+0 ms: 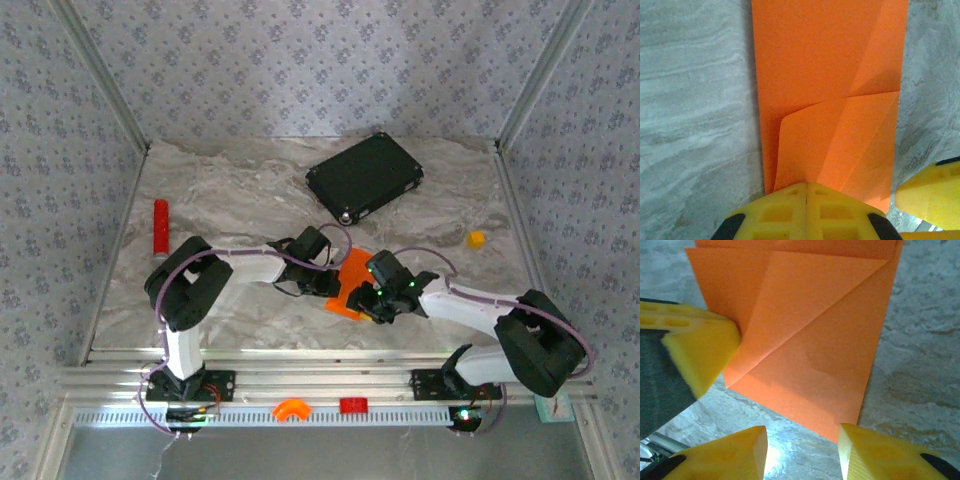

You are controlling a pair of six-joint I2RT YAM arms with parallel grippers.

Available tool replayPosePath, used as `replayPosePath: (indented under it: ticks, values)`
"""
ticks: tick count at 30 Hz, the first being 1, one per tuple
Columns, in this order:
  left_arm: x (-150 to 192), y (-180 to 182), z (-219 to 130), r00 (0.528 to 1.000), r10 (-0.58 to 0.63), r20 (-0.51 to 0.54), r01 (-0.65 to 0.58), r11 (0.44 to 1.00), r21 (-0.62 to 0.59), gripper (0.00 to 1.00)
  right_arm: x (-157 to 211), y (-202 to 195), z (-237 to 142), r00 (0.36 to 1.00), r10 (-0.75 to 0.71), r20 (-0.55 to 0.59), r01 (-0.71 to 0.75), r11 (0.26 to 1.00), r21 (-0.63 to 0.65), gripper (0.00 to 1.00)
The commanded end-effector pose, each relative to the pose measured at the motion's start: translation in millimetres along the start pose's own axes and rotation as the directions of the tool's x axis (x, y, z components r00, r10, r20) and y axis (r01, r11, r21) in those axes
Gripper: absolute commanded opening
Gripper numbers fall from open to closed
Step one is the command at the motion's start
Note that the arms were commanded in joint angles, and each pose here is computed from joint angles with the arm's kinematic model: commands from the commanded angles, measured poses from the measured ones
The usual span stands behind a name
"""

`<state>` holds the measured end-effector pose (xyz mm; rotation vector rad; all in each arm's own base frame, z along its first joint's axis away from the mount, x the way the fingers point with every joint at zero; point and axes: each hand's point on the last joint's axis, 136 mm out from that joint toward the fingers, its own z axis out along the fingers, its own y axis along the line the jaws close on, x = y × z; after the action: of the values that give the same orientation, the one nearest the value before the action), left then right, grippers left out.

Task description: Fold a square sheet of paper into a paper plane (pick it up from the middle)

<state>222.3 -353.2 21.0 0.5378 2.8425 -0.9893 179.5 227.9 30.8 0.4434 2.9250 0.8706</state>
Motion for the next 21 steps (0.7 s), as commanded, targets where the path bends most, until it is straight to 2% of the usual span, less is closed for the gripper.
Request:
replayPosePath:
  ticks: [1, 13, 21]
  values:
    - [12.2, 8.4, 1.1, 0.999, -0.025, -0.032, 0.024, 0.999, -0.024, 0.0, 1.9, 1.0, 8.4, 1.0, 0.021, -0.013, -0.022, 1.0, -0.01, 0.43]
    - [15.3, 9.7, 1.5, 0.999, -0.025, -0.039, 0.024, 0.999, -0.023, 0.0, -29.1, 18.5, 8.4, 0.997, 0.023, 0.078, -0.016, 0.996, -0.09, 0.44]
    - [15.7, 8.6, 0.1, 0.999, -0.027, -0.036, 0.026, 0.999, -0.018, 0.0, -60.4, 22.6, -1.6, 0.984, 0.056, 0.167, -0.019, 0.976, -0.215, 0.48]
